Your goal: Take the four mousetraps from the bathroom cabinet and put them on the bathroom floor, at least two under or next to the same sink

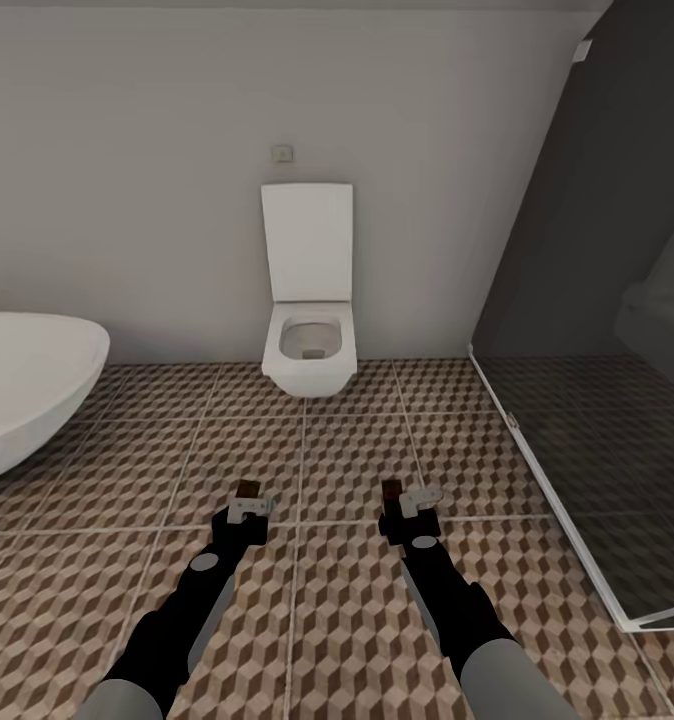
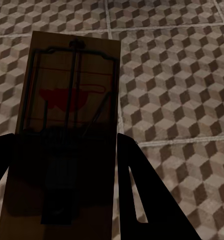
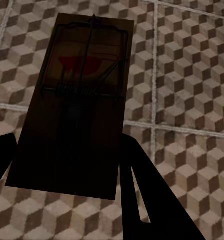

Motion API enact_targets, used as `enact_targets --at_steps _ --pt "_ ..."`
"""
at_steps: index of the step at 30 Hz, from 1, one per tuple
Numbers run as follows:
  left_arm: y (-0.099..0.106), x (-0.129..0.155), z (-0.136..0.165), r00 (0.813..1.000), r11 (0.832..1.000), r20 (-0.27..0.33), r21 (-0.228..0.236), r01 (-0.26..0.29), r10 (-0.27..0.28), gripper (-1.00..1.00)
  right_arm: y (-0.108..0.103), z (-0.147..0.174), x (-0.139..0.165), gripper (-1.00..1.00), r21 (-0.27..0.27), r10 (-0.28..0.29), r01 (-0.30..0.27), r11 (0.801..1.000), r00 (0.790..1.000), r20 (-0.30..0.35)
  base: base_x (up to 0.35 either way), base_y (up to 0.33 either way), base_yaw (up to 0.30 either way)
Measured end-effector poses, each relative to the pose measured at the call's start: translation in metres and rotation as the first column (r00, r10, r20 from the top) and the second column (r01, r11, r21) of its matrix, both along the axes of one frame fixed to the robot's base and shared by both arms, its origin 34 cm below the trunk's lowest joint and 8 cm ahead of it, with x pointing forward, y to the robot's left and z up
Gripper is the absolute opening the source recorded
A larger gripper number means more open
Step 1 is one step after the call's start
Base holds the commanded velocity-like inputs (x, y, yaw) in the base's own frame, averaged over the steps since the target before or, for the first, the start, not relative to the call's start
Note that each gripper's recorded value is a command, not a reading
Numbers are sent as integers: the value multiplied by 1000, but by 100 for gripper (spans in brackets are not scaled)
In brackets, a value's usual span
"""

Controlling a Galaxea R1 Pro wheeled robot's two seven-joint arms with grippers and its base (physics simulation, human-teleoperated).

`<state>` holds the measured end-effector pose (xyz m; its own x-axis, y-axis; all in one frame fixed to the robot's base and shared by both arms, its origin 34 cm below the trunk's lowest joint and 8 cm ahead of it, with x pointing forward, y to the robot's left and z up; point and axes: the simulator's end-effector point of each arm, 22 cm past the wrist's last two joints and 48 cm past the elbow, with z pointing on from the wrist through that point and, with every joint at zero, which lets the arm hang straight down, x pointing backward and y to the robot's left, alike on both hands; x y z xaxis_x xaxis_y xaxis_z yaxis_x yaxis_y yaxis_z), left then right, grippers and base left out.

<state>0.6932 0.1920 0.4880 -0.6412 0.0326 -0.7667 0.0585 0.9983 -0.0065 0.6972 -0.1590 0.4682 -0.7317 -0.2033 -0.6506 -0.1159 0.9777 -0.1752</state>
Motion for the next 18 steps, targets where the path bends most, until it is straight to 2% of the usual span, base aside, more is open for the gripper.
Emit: enact_targets --at_steps 18 --pt "0 -7 -37 1000 1000 0 0 0 0 -100 0 -37 -7 -100 0 0 0 1000 1000 0 0 0 0"
